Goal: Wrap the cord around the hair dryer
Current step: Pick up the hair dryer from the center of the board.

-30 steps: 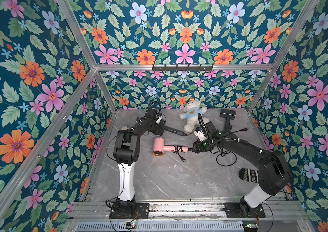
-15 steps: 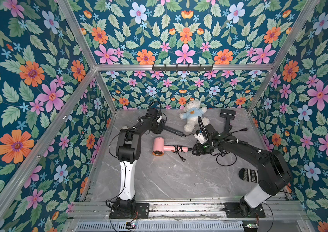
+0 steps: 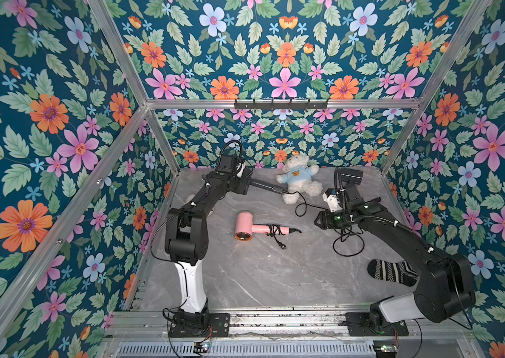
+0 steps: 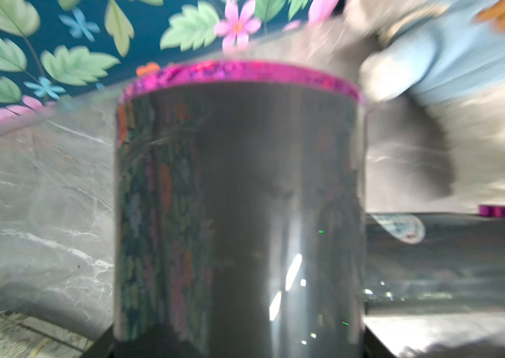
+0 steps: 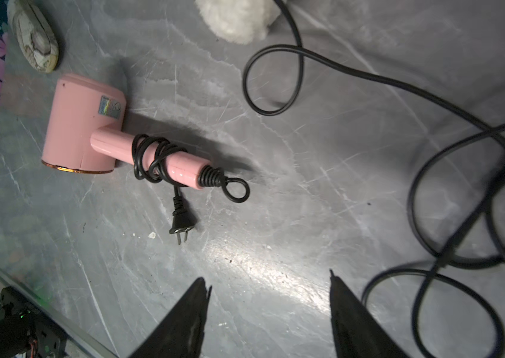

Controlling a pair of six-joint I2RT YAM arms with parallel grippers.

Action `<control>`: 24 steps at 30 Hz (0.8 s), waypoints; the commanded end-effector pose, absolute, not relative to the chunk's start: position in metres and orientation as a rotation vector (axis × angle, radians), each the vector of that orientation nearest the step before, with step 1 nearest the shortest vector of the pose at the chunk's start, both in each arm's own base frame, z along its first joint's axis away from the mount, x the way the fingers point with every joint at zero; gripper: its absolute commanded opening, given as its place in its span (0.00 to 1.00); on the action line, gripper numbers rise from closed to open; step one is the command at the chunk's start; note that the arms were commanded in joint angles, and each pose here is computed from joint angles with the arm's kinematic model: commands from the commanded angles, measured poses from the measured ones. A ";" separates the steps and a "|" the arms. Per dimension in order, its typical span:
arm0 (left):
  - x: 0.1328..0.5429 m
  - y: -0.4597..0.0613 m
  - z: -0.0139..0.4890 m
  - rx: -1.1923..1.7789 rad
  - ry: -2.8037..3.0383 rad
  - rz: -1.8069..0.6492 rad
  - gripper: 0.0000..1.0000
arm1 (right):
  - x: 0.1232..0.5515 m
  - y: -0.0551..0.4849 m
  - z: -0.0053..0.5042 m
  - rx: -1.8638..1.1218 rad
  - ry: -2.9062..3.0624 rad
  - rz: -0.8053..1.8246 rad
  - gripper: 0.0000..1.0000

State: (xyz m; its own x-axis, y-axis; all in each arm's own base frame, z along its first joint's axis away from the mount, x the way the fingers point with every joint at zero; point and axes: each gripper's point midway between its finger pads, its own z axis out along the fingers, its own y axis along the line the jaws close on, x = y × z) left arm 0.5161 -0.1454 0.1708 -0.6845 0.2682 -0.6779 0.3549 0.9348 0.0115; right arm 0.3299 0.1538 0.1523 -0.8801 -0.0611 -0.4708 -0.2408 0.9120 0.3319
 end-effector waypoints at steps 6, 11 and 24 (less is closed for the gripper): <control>0.473 -0.149 0.258 0.281 2.217 -0.328 0.00 | 0.279 0.227 0.139 -0.836 2.454 0.535 0.55; 0.430 -0.140 0.277 0.248 2.220 -0.306 0.00 | 0.292 0.224 0.162 -0.724 2.276 0.523 0.55; 0.372 -0.095 0.321 0.079 2.204 -0.174 0.00 | 0.346 0.130 0.187 -0.546 2.190 0.470 0.59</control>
State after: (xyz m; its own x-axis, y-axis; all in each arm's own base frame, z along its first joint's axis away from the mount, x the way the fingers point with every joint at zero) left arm 0.3734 -0.0964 0.3030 -0.6295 0.0348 -0.7762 0.1401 0.9877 -0.0694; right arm 0.3370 0.1285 0.1900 -0.6507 -0.1329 -0.7476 -0.4485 0.8618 0.2371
